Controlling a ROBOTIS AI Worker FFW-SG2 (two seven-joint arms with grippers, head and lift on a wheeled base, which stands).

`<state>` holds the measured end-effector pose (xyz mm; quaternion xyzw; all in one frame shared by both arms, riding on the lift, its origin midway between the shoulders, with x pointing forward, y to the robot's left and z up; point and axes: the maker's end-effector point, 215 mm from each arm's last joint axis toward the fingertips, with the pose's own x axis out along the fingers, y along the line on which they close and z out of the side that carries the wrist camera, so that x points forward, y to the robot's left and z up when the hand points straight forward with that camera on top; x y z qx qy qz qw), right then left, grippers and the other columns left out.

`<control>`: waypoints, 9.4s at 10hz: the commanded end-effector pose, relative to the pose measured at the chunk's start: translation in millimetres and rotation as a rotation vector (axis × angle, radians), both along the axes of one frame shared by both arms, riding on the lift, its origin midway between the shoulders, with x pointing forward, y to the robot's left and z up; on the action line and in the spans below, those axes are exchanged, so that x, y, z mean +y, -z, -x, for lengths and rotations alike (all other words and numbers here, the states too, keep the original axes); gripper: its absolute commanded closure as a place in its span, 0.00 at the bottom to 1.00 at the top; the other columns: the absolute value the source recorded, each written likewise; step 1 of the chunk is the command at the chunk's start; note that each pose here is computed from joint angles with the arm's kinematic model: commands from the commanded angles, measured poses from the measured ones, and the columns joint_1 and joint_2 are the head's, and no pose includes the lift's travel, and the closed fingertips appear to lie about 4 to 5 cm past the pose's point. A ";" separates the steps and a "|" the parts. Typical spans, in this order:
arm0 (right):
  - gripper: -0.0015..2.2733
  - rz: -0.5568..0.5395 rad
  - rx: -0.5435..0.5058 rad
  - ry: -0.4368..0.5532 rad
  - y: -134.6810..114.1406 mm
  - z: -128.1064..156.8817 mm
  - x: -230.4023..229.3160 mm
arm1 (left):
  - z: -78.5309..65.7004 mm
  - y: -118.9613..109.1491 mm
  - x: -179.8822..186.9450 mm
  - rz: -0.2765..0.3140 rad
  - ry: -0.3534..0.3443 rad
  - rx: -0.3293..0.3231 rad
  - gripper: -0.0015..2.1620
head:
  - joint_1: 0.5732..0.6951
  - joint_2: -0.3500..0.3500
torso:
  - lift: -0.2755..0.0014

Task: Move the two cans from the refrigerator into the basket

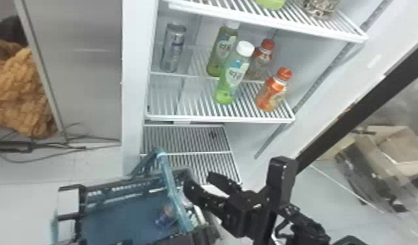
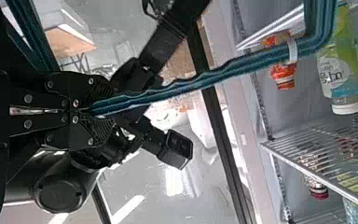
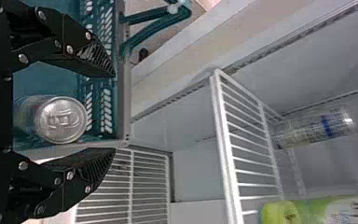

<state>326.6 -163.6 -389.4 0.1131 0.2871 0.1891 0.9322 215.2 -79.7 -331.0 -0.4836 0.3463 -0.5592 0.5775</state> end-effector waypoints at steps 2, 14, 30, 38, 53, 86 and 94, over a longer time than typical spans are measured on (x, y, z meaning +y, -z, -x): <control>0.22 0.038 -0.132 0.040 -35.2 -19.0 -16.2 | -0.6 0.0 0.4 0.000 -0.002 0.000 0.56 | 1.00 0.00 | 0.00; 0.05 0.003 -0.695 0.178 -148.9 -124.0 -47.2 | 0.3 1.7 -0.5 -0.002 0.003 0.004 0.56 | 1.00 0.00 | 0.00; 0.04 0.066 -0.660 0.070 -87.6 -239.5 23.0 | 0.5 -0.1 -2.7 0.003 0.015 0.003 0.56 | 1.00 0.04 | 0.00; 0.03 0.131 -0.710 0.110 -103.6 -278.6 20.5 | 1.2 -1.1 -4.6 0.010 0.020 0.006 0.56 | 1.00 0.07 | 0.00; 0.04 0.186 -0.687 0.130 -104.9 -343.0 26.1 | -2.2 -3.8 -9.2 0.025 0.025 0.007 0.56 | 1.00 0.10 | 0.00; 0.44 0.132 -0.630 0.102 -190.4 -125.3 -5.2 | -5.2 -4.3 -4.2 0.041 0.005 0.021 0.56 | 1.00 0.00 | 0.00; 0.44 0.155 -0.440 0.074 -164.3 -54.6 -14.2 | -5.3 -3.3 -2.6 0.041 0.005 0.022 0.56 | 1.00 0.00 | 0.00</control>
